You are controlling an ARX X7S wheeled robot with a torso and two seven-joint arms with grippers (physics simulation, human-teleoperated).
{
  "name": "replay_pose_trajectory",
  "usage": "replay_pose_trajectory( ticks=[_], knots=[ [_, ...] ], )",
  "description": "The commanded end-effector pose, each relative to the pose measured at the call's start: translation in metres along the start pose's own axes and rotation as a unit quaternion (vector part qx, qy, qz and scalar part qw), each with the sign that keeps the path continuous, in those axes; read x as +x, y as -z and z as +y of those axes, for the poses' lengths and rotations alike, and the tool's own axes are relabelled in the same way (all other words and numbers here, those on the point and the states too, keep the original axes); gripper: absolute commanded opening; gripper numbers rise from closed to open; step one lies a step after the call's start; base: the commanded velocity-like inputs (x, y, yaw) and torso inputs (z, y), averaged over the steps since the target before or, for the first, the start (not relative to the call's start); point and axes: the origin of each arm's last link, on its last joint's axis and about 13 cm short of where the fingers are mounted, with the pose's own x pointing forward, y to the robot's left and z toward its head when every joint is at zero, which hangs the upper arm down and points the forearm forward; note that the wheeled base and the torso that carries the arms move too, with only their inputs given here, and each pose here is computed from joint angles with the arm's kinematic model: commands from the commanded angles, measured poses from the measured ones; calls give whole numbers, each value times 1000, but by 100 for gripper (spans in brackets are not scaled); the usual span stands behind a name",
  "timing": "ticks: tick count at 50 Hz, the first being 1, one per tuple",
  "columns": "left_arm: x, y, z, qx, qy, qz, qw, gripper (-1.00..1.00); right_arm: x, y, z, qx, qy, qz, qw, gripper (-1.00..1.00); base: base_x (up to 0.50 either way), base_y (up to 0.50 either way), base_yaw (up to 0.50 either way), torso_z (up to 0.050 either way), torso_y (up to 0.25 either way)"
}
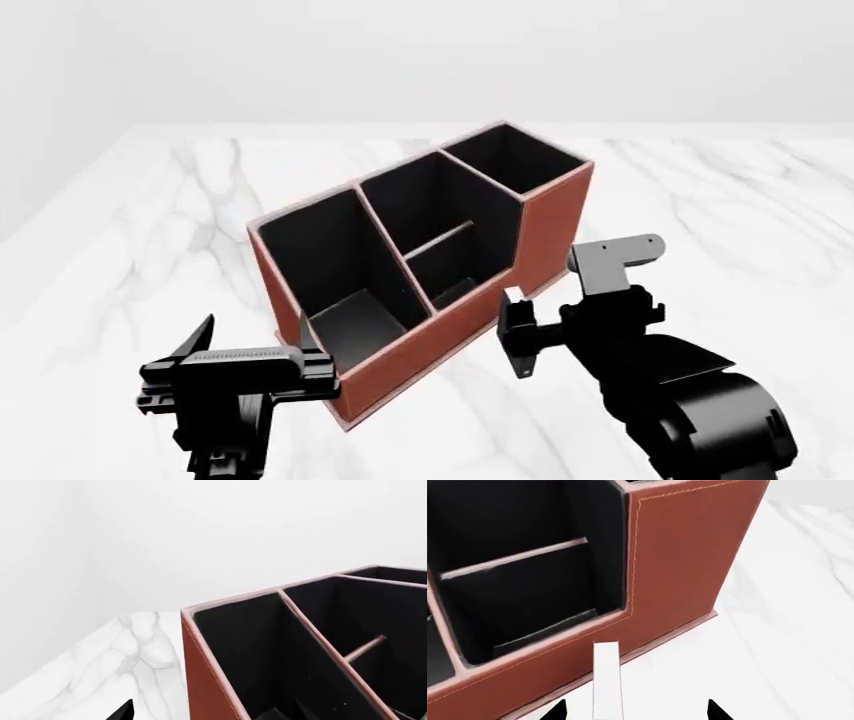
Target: Pick up the book and place it in the left compartment of the caddy.
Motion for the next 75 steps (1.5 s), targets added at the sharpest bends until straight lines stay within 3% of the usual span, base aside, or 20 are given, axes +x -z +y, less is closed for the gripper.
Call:
replay_pose_trajectory(
  ticks=[1,24,28,62,63,75],
  knots=[
    [2,0,1,-8,1,4,1000,100,12,1,2,-9,-2,22,1000,100,0,0,0,0,0],
    [2,1,0,-8,3,5,1000,100,24,6,5,-39,-22,102,994,100,0,0,0,0,0],
    [2,1,0,-8,3,5,1000,100,29,9,5,-25,-32,128,991,100,0,0,0,0,0],
    [3,1,1,-8,3,5,1000,100,53,17,14,-45,-34,167,984,100,0,0,0,0,0],
    [3,1,1,-9,3,6,1000,100,52,17,14,-42,-34,166,985,-100,0,0,0,0,0],
    [2,2,0,-7,4,6,1000,100,46,13,12,-47,-17,143,988,-100,0,0,0,0,0]
  ],
)
